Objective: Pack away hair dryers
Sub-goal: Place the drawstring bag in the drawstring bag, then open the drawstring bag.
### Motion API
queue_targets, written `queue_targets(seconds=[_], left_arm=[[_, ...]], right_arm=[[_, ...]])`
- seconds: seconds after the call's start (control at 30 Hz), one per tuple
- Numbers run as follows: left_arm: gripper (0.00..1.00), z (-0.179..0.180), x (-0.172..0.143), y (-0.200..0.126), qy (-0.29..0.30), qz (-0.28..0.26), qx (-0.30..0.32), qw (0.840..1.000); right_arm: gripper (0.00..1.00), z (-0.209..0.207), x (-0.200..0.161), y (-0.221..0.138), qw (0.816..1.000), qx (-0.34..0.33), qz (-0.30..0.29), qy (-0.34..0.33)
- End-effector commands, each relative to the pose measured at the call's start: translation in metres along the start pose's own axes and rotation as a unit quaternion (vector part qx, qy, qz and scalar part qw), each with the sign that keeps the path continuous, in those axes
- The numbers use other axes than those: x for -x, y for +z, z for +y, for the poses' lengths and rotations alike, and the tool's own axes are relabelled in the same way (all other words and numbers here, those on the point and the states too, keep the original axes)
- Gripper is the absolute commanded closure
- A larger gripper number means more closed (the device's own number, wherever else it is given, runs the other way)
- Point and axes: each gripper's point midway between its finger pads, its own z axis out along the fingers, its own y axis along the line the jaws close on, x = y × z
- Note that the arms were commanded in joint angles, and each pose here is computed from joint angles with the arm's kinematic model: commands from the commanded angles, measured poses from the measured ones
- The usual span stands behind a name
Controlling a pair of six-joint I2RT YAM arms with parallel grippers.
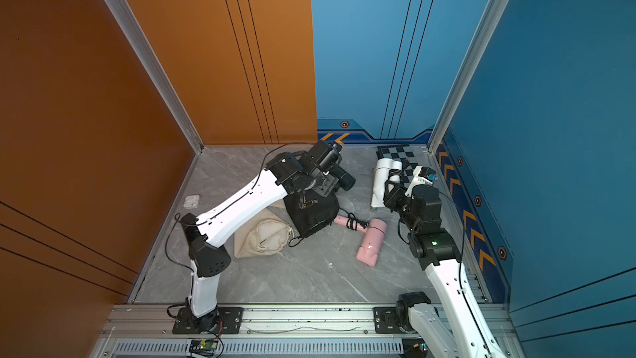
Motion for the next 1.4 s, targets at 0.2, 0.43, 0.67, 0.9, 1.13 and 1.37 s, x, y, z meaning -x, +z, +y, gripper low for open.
queue_targets(seconds=[0.2,0.43,0.67,0.9,1.13,1.37], left_arm=[[0.27,0.020,-0.098,-0.004,0.012,0.035,-0.047,0.998],[0.27,-0.020,-0.142,0.029,0.043,0.055,-0.055,0.996],[0.27,-0.051,-0.149,0.070,0.065,0.068,-0.057,0.994],[0.28,-0.051,-0.160,0.097,0.090,0.093,-0.027,0.991],[0.29,-0.041,-0.163,0.116,0.084,0.092,-0.010,0.992],[0.81,-0.041,-0.148,0.130,0.078,0.088,-0.019,0.993]], right_arm=[[0.66,0.032,-0.019,0.005,0.995,0.078,0.059,-0.030],[0.66,0.030,-0.040,0.007,0.991,0.084,0.099,-0.023],[0.66,0.028,-0.057,0.010,0.987,0.094,0.129,-0.004],[0.66,0.028,-0.053,0.008,0.987,0.096,0.125,0.003],[0.66,0.029,-0.045,0.007,0.989,0.096,0.116,-0.001],[0.66,0.037,-0.032,0.002,0.990,0.100,0.103,-0.007]])
